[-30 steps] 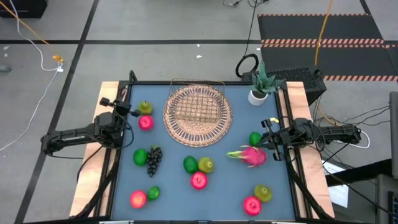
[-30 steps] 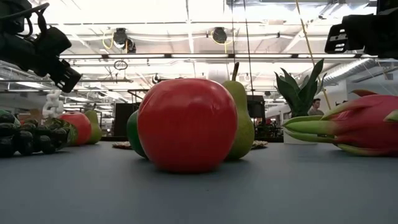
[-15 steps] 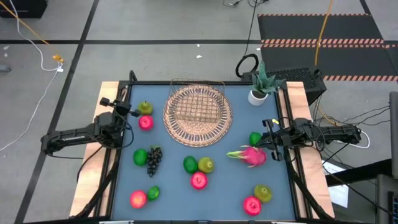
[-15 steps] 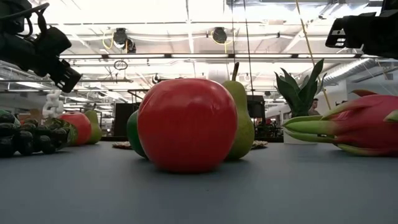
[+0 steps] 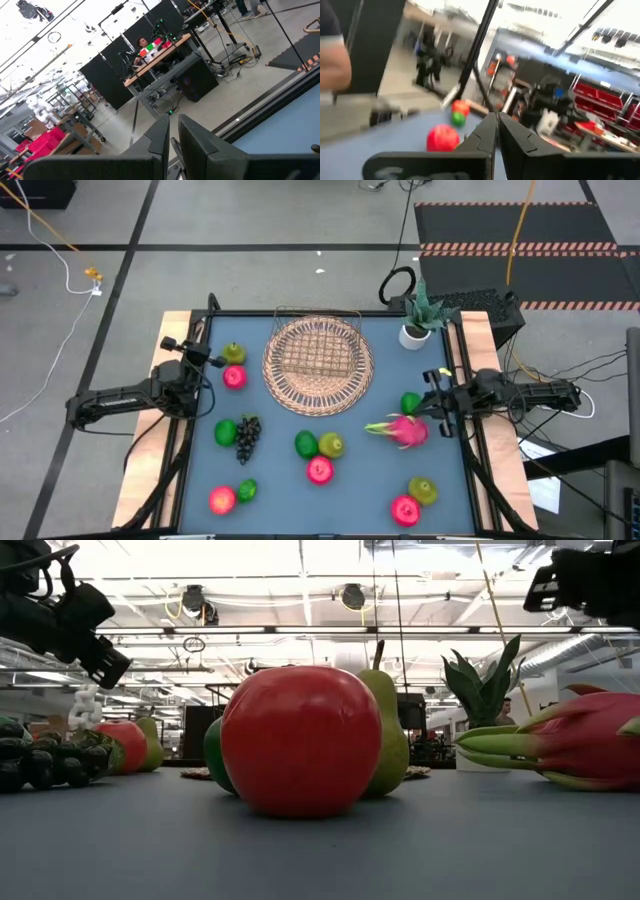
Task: Build produce basket
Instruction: Put the pink dragon fruit into the gold wire basket
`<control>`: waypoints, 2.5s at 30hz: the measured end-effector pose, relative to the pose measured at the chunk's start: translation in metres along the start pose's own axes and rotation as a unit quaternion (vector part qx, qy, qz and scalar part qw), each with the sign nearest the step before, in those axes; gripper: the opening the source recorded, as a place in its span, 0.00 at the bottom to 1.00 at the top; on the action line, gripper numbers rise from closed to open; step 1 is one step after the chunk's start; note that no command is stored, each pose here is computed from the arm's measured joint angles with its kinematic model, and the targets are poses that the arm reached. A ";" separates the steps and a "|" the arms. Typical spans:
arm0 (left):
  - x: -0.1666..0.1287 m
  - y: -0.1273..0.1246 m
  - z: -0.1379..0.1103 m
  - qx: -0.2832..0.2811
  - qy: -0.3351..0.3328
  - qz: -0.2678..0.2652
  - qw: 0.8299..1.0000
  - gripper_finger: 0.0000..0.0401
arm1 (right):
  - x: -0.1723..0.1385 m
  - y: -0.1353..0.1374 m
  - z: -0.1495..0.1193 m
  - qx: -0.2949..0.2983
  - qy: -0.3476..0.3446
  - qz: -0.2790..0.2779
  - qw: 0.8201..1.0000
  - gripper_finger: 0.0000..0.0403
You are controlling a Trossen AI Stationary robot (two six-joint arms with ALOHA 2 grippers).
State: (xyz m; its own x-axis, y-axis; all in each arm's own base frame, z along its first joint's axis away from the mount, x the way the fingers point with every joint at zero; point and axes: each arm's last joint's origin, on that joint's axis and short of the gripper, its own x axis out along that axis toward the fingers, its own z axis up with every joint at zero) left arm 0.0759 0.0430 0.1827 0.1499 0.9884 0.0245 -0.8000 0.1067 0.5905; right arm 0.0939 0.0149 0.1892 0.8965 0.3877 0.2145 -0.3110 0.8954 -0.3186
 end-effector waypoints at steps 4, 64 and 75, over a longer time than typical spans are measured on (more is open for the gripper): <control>0.000 0.000 0.000 0.000 0.000 0.000 1.000 0.11 | 0.000 -0.002 0.006 0.171 -0.029 -0.012 0.985 0.03; 0.000 0.000 0.000 0.000 0.000 0.000 1.000 0.11 | 0.070 -0.026 -0.003 0.261 0.144 -0.172 0.939 0.62; 0.000 0.000 0.000 -0.001 0.000 0.000 1.000 0.11 | 0.083 -0.012 -0.004 0.185 0.147 -0.166 0.957 0.62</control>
State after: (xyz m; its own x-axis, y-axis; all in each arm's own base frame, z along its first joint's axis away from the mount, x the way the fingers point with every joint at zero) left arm 0.0759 0.0430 0.1829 0.1502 0.9883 0.0254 -0.8014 0.1067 0.5885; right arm 0.1729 0.0353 0.2072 0.9985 0.0379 -0.0397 -0.0345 0.9960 0.0825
